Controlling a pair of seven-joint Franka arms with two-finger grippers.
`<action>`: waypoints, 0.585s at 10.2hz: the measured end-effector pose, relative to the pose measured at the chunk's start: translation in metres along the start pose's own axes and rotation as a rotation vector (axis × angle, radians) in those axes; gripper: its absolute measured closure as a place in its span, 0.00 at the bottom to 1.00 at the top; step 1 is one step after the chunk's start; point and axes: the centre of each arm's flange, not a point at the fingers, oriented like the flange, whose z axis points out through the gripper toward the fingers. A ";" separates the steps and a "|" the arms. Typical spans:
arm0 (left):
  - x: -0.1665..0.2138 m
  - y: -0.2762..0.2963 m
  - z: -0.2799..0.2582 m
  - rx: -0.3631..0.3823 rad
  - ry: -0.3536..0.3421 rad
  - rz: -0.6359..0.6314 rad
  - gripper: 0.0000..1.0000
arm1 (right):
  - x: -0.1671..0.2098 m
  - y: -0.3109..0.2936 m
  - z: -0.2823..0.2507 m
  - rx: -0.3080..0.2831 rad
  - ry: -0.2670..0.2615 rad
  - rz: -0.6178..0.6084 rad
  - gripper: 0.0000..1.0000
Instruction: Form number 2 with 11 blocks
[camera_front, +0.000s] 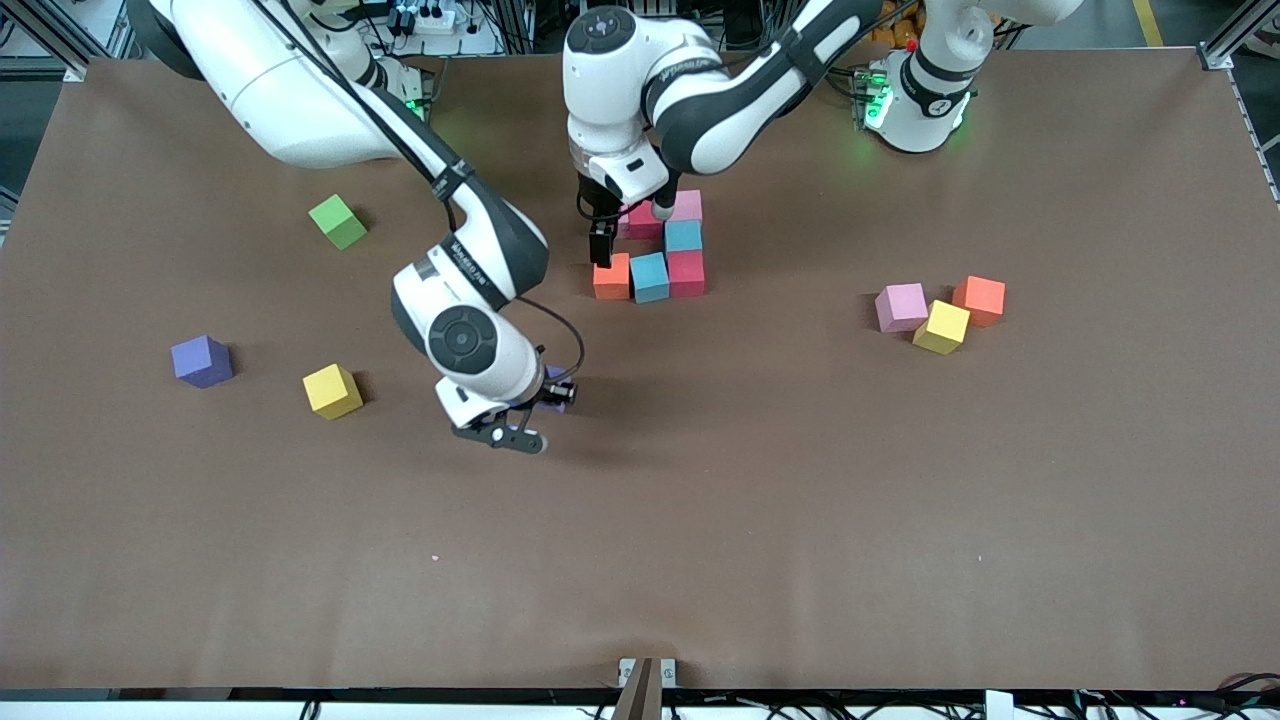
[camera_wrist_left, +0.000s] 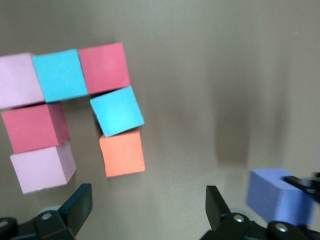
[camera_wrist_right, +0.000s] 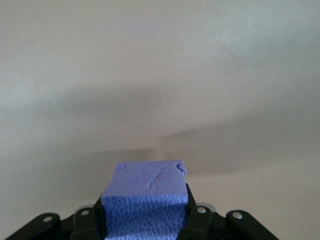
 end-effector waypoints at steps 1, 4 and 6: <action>0.006 0.003 -0.003 -0.003 0.028 0.059 0.00 | -0.018 -0.009 0.010 -0.009 -0.010 -0.029 0.45; 0.037 0.023 -0.002 0.033 0.102 0.287 0.00 | -0.052 -0.029 0.032 -0.030 -0.026 -0.086 0.45; 0.076 0.057 -0.005 0.048 0.120 0.432 0.00 | -0.061 -0.033 0.041 -0.020 -0.020 -0.108 0.45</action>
